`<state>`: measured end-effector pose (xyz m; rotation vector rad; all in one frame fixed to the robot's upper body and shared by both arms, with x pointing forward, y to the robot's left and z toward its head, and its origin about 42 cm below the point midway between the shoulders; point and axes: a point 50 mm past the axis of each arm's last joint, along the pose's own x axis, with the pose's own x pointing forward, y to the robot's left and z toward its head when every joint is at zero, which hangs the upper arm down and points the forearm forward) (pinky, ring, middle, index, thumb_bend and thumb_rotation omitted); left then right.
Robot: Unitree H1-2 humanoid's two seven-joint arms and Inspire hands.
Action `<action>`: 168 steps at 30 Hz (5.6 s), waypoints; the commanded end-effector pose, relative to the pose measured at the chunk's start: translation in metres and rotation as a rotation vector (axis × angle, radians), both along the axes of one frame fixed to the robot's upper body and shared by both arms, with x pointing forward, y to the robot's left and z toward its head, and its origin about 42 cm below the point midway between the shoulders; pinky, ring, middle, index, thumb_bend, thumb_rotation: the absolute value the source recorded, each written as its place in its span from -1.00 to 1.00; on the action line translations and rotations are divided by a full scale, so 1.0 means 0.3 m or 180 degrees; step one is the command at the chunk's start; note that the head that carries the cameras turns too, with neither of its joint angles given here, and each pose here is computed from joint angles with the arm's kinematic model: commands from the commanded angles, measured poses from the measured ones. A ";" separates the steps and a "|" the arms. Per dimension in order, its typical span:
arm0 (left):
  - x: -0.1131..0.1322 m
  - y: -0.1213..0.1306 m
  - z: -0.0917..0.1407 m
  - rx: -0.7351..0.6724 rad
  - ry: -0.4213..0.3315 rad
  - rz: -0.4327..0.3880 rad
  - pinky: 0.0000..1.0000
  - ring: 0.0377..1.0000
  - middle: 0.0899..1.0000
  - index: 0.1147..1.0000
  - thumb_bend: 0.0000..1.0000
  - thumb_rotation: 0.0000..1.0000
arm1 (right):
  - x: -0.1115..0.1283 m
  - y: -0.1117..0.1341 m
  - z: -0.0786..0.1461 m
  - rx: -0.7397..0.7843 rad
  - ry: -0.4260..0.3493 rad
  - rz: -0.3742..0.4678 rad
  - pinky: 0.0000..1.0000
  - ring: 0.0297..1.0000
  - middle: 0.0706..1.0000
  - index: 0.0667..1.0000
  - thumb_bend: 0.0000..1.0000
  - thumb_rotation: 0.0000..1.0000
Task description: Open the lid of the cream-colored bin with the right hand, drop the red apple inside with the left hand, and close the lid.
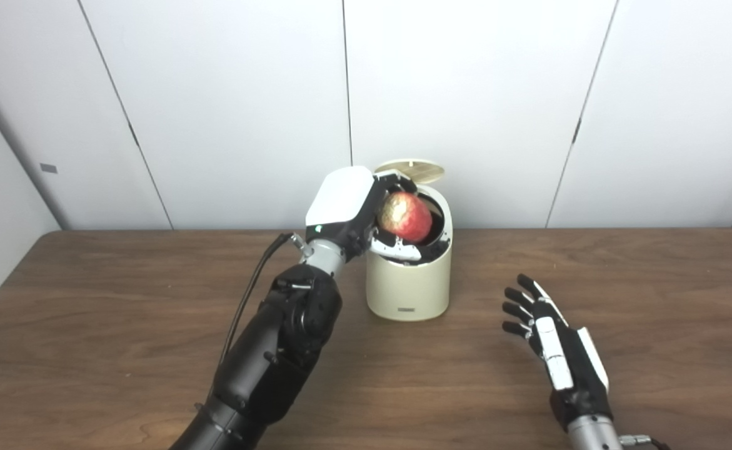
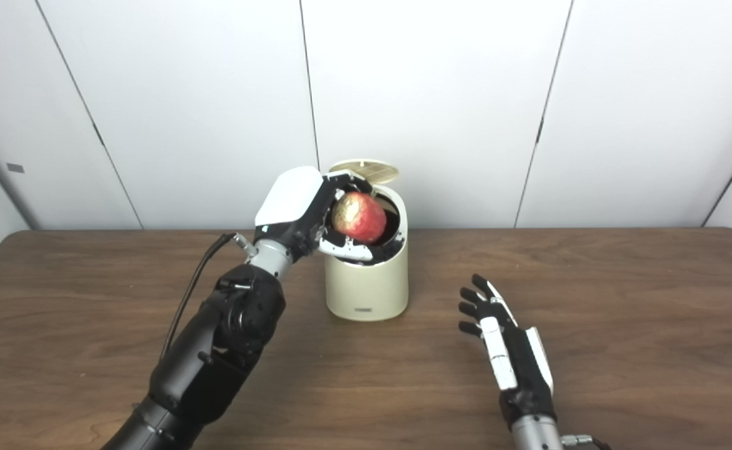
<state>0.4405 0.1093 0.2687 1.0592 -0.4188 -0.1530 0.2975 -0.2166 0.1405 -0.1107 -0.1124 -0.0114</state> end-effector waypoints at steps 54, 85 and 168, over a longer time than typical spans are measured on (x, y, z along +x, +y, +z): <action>-0.140 0.171 0.166 -0.1765 -0.0290 -0.0095 -0.15 -0.16 -0.14 -0.12 0.01 -1.00 | 0.026 -0.027 0.068 0.0153 -0.0291 0.0038 0.54 0.64 0.61 0.75 0.12 0.82; -0.419 0.397 -0.159 -0.3157 0.0805 -0.0192 0.98 0.98 1.00 1.00 0.11 0.74 | 0.291 -0.008 0.396 -0.0687 -0.0929 0.0234 0.76 0.89 0.96 0.73 0.18 0.86; -0.443 0.318 -0.327 -0.3222 0.1009 0.0357 0.81 0.81 0.81 0.76 0.11 0.76 | 0.406 0.139 0.608 -0.3595 -0.1268 0.1131 0.95 1.00 0.94 0.41 0.07 0.94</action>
